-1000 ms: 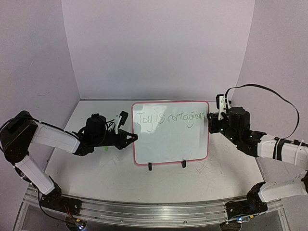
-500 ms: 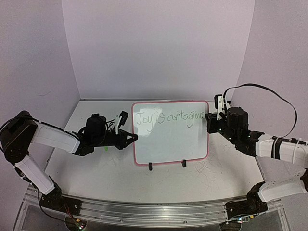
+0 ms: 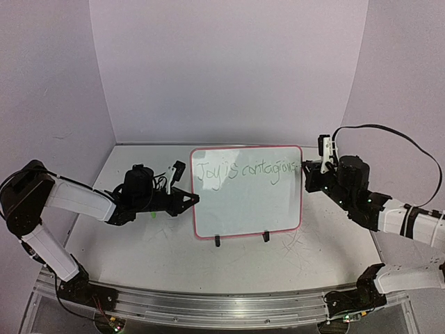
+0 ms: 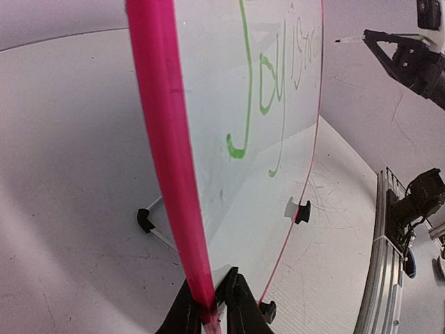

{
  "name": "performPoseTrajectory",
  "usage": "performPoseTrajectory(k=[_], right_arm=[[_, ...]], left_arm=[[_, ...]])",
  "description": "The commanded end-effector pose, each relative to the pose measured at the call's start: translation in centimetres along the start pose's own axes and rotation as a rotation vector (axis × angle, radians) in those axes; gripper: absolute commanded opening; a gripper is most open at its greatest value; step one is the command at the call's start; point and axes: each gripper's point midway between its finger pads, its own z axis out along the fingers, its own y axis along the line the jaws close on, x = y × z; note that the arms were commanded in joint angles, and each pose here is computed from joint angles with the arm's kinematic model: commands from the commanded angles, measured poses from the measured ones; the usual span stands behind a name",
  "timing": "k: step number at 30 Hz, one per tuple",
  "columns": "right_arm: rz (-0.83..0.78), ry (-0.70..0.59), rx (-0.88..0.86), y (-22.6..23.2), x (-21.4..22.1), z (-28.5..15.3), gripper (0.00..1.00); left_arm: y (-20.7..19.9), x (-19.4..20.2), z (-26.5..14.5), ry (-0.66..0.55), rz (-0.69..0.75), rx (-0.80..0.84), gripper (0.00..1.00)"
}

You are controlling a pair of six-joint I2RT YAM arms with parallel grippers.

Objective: Write a sentence on the whiteboard

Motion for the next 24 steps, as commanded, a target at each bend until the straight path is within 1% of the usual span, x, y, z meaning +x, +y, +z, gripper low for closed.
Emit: performPoseTrajectory(k=[1, 5, 18, 24], right_arm=[[-0.006, 0.006, 0.021, -0.5, 0.3, -0.1, 0.00], [-0.005, 0.018, 0.042, -0.9, 0.6, 0.4, 0.00], [0.006, -0.009, 0.046, -1.1, -0.1, 1.4, 0.00], [0.000, 0.011, 0.072, -1.5, 0.5, 2.1, 0.00]], left_arm=[[3.6, 1.9, 0.4, 0.069, 0.033, -0.163, 0.00], [3.6, 1.9, 0.3, 0.067, 0.031, -0.166, 0.00], [3.6, 1.8, 0.2, 0.066, 0.035, -0.167, 0.00], [3.5, 1.8, 0.2, 0.066, 0.037, -0.165, 0.00]])
